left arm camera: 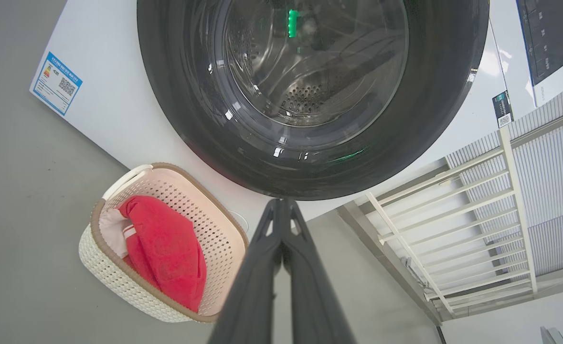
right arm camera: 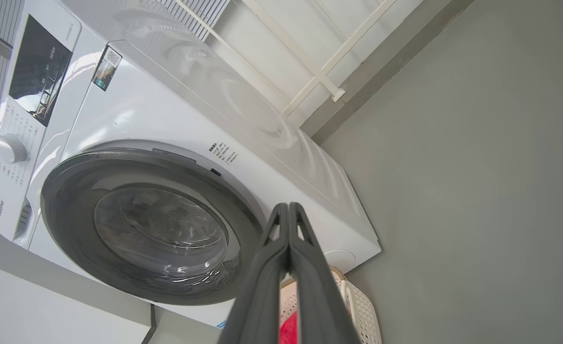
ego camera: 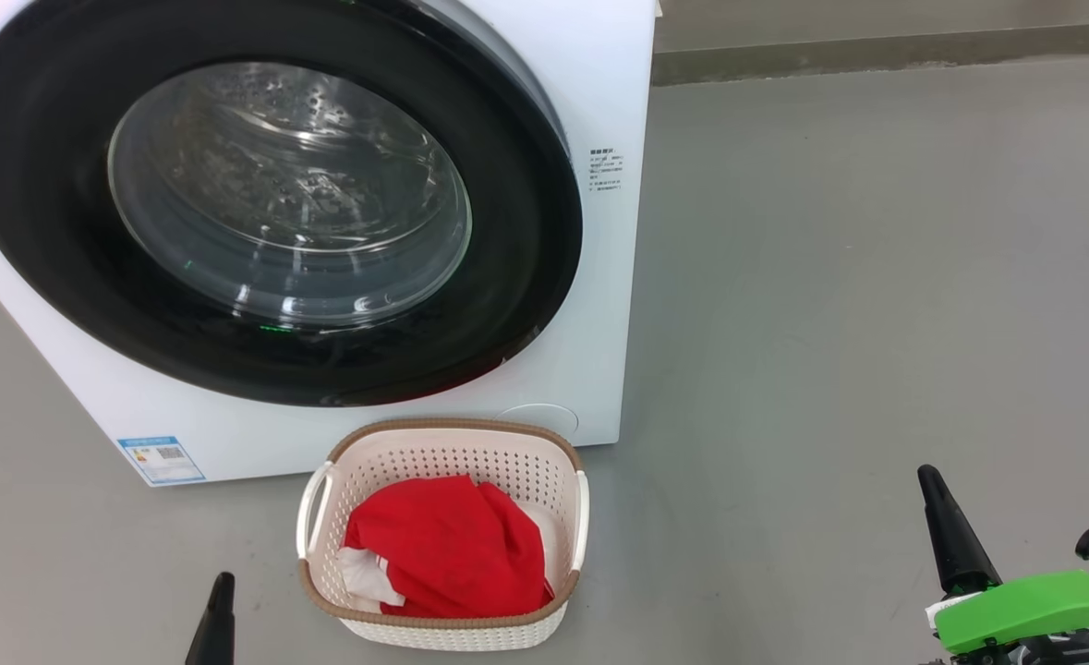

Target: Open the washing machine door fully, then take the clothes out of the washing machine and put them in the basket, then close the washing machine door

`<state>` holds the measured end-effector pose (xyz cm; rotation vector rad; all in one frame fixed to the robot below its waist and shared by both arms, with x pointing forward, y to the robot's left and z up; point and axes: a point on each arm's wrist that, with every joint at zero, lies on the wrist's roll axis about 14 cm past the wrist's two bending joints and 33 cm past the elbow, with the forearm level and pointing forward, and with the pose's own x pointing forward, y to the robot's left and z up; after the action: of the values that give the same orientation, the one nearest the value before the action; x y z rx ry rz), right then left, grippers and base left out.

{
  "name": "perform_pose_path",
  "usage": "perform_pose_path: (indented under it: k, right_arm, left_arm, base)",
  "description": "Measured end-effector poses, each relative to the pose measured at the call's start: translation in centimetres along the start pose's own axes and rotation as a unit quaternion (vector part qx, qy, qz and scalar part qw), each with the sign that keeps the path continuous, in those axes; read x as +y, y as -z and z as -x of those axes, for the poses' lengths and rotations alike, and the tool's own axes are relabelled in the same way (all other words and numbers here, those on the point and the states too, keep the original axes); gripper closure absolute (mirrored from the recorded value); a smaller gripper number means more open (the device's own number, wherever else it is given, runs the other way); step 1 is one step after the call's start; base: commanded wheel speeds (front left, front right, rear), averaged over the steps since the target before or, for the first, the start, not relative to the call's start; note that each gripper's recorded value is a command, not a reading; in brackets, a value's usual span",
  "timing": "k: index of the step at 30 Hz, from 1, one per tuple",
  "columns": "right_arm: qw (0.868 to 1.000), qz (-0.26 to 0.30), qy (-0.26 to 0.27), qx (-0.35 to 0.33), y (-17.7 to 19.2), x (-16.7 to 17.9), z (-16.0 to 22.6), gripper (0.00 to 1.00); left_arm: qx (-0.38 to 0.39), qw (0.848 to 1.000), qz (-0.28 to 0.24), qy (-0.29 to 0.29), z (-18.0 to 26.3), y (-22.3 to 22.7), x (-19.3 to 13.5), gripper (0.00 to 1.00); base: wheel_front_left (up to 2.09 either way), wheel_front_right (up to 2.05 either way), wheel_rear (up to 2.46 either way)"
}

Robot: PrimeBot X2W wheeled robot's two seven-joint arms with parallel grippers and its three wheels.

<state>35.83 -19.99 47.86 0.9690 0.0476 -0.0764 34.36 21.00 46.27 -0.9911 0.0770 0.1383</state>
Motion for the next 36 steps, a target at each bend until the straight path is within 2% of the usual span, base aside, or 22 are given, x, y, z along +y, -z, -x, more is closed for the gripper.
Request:
perform_pose_path:
  k: [19, 36]
  right_arm:
    - [0.995, -0.097, 0.008, 0.005, -0.1, -0.3, -0.5, 1.0]
    - [0.982, -0.186, 0.007, 0.006, -0.4, -0.3, -1.0, 1.0]
  left_arm:
    - [0.013, 0.995, 0.094, 0.007, -0.9, 0.3, -0.8, 1.0]
    - [0.026, 0.984, 0.178, 0.017, -1.8, 0.5, -1.7, 1.0]
  base:
    - [0.0, 0.0, 0.0]
    - [0.0, 0.0, 0.0]
